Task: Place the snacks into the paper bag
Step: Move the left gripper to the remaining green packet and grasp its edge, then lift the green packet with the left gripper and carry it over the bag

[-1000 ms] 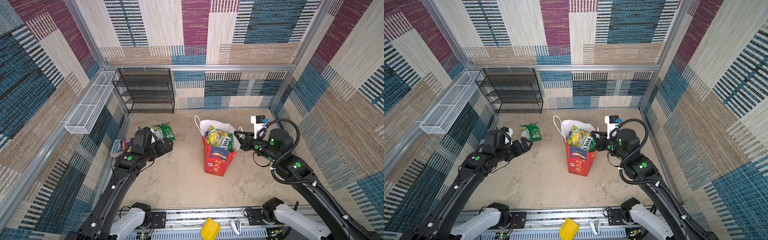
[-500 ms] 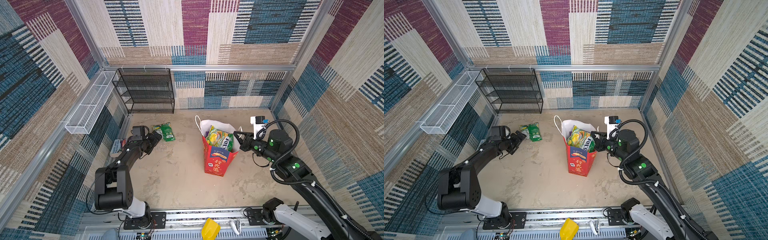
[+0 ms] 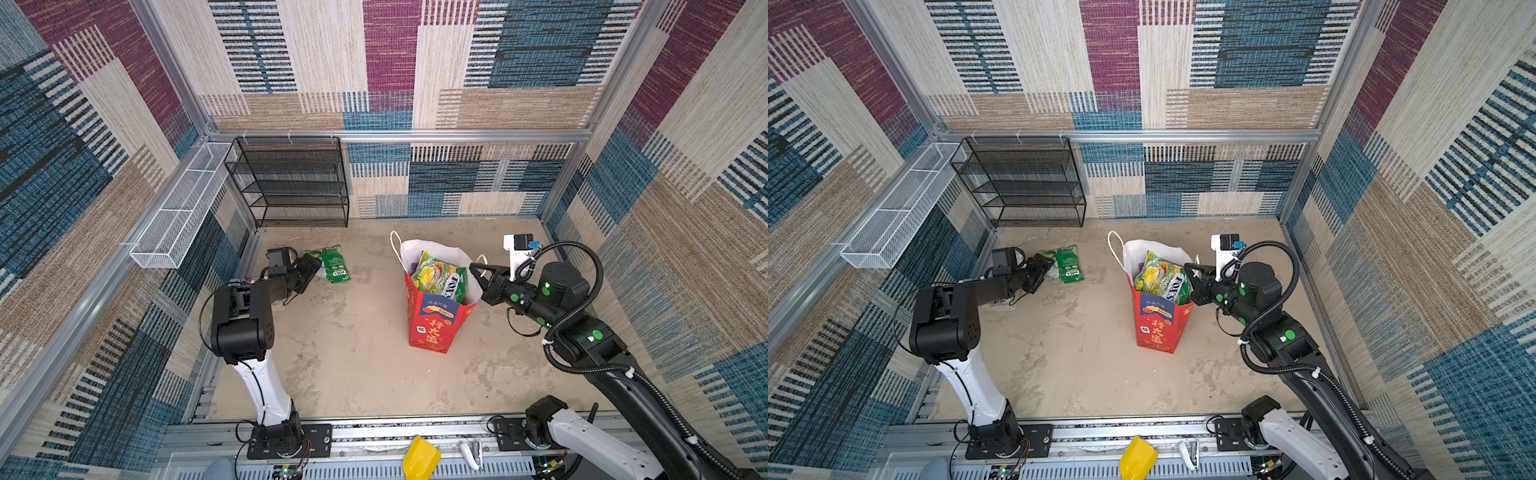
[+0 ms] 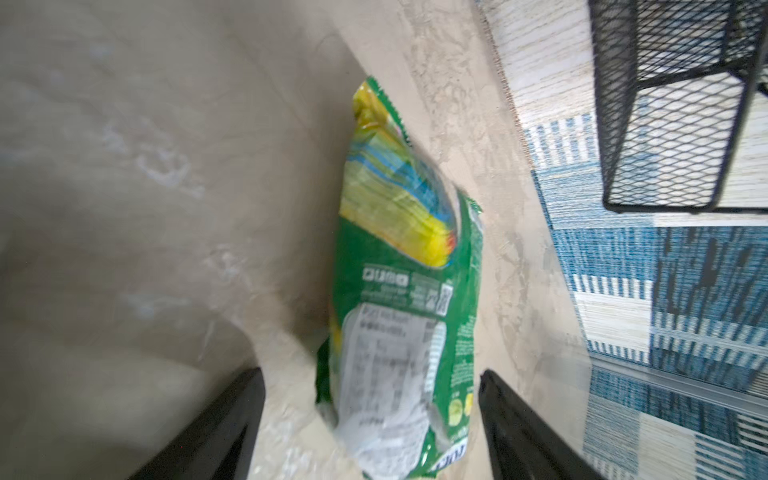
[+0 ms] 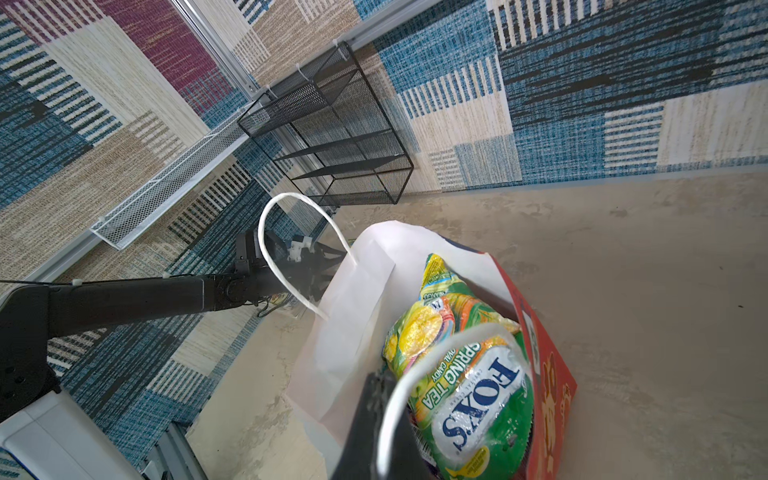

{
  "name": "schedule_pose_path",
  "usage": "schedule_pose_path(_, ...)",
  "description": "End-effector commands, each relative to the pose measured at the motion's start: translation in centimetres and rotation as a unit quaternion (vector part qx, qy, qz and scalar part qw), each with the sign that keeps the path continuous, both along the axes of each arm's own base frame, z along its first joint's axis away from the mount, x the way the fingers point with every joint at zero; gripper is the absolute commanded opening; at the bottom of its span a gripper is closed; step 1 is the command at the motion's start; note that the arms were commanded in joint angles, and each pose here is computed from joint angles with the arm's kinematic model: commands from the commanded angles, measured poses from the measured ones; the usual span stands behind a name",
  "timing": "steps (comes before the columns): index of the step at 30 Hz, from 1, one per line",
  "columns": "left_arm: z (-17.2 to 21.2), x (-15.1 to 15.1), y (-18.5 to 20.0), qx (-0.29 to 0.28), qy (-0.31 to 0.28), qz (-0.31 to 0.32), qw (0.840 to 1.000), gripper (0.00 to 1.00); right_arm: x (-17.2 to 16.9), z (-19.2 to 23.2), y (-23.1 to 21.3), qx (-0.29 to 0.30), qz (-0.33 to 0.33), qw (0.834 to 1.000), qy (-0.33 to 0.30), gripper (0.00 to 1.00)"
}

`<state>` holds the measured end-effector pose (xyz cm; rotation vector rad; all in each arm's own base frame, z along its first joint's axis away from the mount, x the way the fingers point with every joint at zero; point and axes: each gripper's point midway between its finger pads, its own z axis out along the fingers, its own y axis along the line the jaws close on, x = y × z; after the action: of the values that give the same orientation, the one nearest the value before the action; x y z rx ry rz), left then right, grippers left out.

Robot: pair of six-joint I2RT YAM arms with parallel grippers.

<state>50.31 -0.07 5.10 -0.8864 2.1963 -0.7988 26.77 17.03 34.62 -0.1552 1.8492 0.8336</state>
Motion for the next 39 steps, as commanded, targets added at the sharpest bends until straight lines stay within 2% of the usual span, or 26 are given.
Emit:
schedule_pose_path(1, -2.4, -1.0, -0.8, -0.021, 0.039, -0.012, 0.999, 0.80, 0.4, 0.8, 0.0, 0.002, -0.005, 1.000, -0.020, 0.03)
schedule_pose_path(12, -4.3, -0.4, -2.0, -0.056, 0.044, -0.022, 0.997, 0.61, 0.2, 0.7, -0.2, 0.005, -0.009, 1.000, -0.016, 0.03)
schedule_pose_path(19, -3.3, 0.1, -2.8, -0.092, 0.027, -0.019, 0.995, 0.35, 0.0, 1.6, -0.2, 0.011, -0.006, 1.000, -0.020, 0.03)
schedule_pose_path(22, -2.2, 0.4, -2.6, -0.105, 0.016, -0.005, 0.994, 0.18, -0.1, 2.0, -0.1, 0.014, -0.003, 1.000, -0.024, 0.03)
schedule_pose_path(27, 0.0, -1.1, -2.6, -0.111, 0.013, 0.014, 0.994, 0.04, -0.2, 1.6, -0.1, 0.016, -0.003, 1.000, -0.018, 0.03)
schedule_pose_path(30, 2.4, -2.6, -2.7, -0.115, 0.000, 0.024, 0.993, 0.00, -0.1, 2.6, -0.3, 0.012, -0.008, 1.000, -0.026, 0.03)
schedule_pose_path(39, 10.0, -7.4, -3.9, -0.105, -0.035, 0.014, 0.994, 0.00, 0.4, 4.3, 0.3, 0.019, 0.002, 0.999, -0.037, 0.03)
